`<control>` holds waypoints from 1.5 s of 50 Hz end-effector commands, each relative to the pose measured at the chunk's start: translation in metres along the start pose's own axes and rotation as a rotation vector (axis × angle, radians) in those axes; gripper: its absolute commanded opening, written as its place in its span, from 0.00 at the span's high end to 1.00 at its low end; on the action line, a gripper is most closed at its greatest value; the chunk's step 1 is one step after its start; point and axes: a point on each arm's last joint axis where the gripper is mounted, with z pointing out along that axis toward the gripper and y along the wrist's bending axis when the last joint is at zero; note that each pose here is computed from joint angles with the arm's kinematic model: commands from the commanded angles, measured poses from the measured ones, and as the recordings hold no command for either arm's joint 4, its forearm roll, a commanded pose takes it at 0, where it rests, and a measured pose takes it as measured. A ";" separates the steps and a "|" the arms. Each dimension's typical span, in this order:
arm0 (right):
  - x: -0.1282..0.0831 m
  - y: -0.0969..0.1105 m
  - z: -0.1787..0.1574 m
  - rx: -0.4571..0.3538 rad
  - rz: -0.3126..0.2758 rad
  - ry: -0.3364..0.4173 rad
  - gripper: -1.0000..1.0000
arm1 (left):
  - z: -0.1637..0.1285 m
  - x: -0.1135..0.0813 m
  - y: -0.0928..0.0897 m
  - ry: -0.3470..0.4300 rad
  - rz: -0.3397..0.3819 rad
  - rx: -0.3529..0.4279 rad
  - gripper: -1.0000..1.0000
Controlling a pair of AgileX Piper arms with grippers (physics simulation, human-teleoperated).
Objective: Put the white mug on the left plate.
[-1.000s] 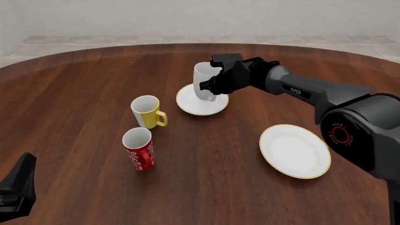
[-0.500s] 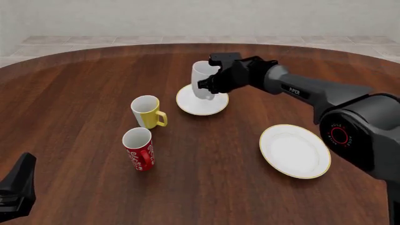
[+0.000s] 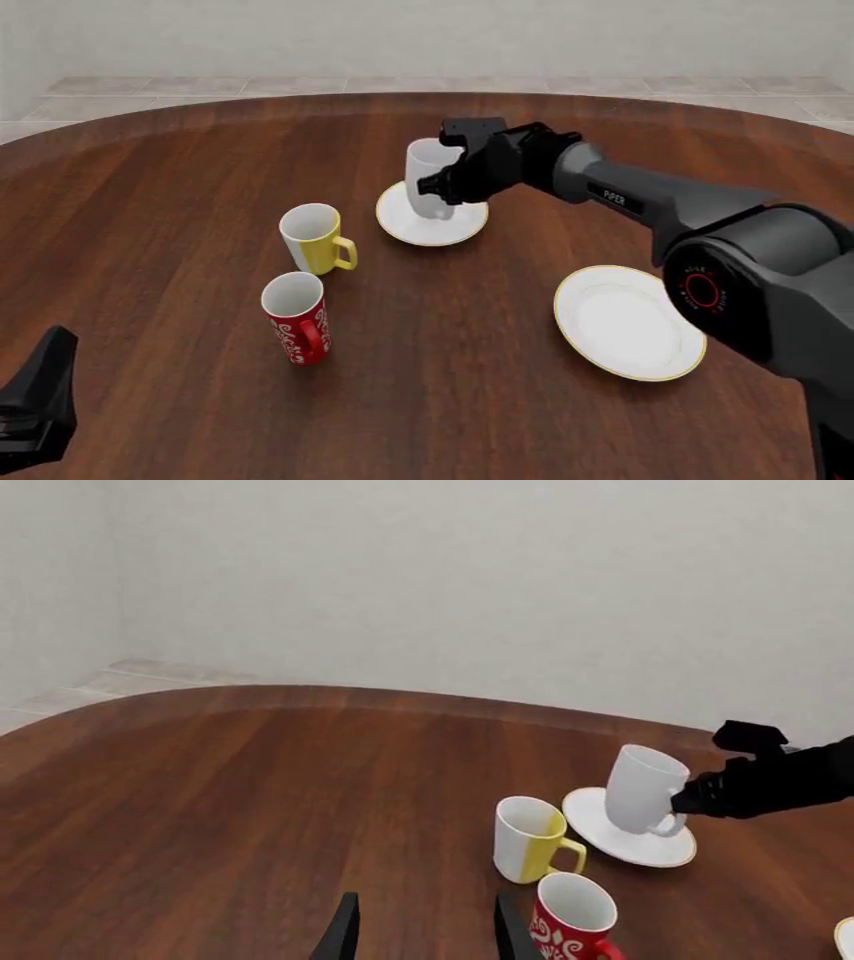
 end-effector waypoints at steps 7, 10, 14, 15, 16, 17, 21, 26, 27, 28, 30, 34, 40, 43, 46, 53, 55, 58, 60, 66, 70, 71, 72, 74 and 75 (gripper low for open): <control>0.000 -0.003 0.005 0.007 -0.008 0.014 1.00 | 0.000 0.000 0.000 0.001 0.002 0.000 0.00; 0.001 -0.003 0.007 0.007 -0.005 0.019 1.00 | 0.000 0.000 0.000 0.000 0.001 -0.001 0.00; 0.003 -0.001 0.009 0.004 -0.001 0.025 1.00 | 0.000 0.000 0.000 0.001 0.002 -0.001 0.00; 0.004 -0.001 0.010 0.004 0.000 0.026 1.00 | 0.000 0.000 0.000 0.001 0.001 -0.001 0.00; 0.005 0.001 0.011 0.002 0.003 0.029 1.00 | 0.000 0.000 0.000 0.001 0.000 -0.001 0.00; 0.006 0.002 0.012 0.001 0.007 0.032 1.00 | 0.000 0.000 0.000 0.001 0.001 -0.001 0.00; 0.009 0.002 0.017 0.003 0.020 0.045 1.00 | 0.000 0.000 0.000 0.002 0.001 -0.001 0.00; 0.011 0.001 0.021 0.007 0.015 0.056 1.00 | 0.000 0.000 0.000 0.002 0.001 -0.001 0.00; 0.011 0.000 0.021 0.007 0.017 0.058 1.00 | 0.000 0.000 0.000 0.002 0.001 -0.001 0.00; 0.012 0.001 0.022 0.007 0.018 0.059 1.00 | 0.000 0.000 0.000 0.002 0.002 -0.001 0.00; 0.012 0.001 0.022 0.007 0.020 0.060 1.00 | 0.000 0.000 0.000 0.002 0.002 -0.001 0.00; 0.013 0.000 0.023 0.008 0.016 0.065 1.00 | 0.000 0.000 0.000 0.003 0.003 -0.002 0.00; 0.013 -0.002 0.024 0.012 0.015 0.069 1.00 | 0.000 0.000 0.000 0.003 0.003 -0.001 0.00; 0.013 -0.003 0.024 0.014 0.015 0.070 1.00 | 0.000 0.000 0.000 0.003 0.003 -0.001 0.00; 0.014 -0.002 0.025 0.013 0.016 0.073 1.00 | 0.000 0.000 0.000 0.003 0.002 -0.001 0.00; 0.014 -0.002 0.026 0.013 0.018 0.077 1.00 | 0.000 0.000 0.000 0.003 0.002 -0.002 0.00; 0.014 -0.001 0.026 0.013 0.021 0.079 1.00 | 0.000 0.000 0.000 0.003 0.001 -0.002 0.00; 0.014 -0.001 0.025 0.013 0.022 0.079 1.00 | 0.000 0.000 0.000 0.003 0.000 -0.002 0.00; 0.013 -0.005 0.025 0.017 0.022 0.077 1.00 | 0.000 0.000 0.000 0.004 0.001 -0.001 0.00; 0.015 -0.003 0.024 0.014 0.018 0.074 1.00 | 0.000 0.000 0.000 0.003 0.001 -0.001 0.00; 0.016 -0.001 0.025 0.011 0.013 0.078 0.00 | 0.000 0.001 0.000 0.003 0.000 -0.001 0.00; 0.017 0.000 0.024 0.010 0.014 0.078 0.00 | 0.000 0.001 0.000 0.003 0.001 -0.001 0.00; 0.016 0.000 0.024 0.011 0.013 0.079 0.00 | 0.000 0.001 0.000 0.003 0.001 -0.001 0.00; 0.016 0.000 0.024 0.011 0.012 0.078 0.00 | 0.000 0.001 0.000 0.003 0.001 -0.001 0.00; 0.016 0.000 0.024 0.010 0.014 0.078 0.00 | 0.000 0.001 0.000 0.003 0.001 -0.001 0.00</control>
